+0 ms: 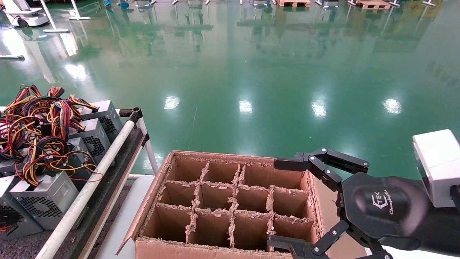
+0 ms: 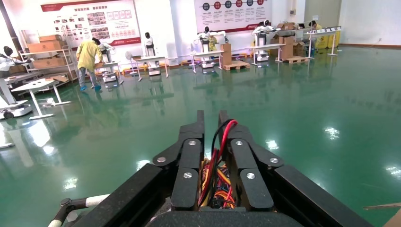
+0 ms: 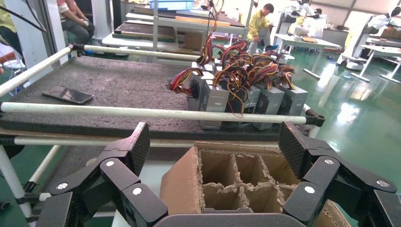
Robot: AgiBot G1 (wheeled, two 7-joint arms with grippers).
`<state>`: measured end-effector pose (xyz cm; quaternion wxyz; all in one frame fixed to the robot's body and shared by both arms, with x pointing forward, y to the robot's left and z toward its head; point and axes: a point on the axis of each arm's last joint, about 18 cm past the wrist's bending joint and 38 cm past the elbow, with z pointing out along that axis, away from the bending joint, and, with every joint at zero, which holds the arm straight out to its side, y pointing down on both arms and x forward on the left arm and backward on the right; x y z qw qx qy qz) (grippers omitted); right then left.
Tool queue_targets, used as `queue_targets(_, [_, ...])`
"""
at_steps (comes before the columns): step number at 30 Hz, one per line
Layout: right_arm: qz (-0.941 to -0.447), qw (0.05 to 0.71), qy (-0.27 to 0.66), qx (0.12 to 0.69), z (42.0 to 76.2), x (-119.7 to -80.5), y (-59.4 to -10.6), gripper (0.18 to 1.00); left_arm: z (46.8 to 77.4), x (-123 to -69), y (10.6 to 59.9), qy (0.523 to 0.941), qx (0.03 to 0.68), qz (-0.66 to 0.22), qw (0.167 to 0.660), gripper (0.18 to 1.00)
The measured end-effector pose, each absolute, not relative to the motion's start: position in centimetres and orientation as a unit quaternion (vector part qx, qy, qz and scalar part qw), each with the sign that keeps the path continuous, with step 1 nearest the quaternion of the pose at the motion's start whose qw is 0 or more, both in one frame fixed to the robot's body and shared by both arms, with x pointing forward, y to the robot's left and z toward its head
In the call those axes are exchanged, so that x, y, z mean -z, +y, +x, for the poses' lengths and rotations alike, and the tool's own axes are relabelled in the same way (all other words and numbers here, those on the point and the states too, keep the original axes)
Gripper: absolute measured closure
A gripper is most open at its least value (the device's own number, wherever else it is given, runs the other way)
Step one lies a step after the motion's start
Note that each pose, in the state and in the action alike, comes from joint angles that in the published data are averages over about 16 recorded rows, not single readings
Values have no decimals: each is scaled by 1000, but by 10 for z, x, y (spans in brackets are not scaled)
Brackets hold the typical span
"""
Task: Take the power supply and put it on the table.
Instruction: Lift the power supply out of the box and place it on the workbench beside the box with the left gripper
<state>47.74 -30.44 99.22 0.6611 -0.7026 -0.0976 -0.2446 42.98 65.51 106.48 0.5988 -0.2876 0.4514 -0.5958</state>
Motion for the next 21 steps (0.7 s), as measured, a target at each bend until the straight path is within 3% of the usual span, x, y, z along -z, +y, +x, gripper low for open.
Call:
queue_targets(8, [-703,661,-98,245,477,-992,-304,179,429,-1065,656,451,595,-288,600,865])
queue_targets(21, [-703,661,-98,245,477,-992,-304,179,429,-1066,656,450,594,-288,601,584])
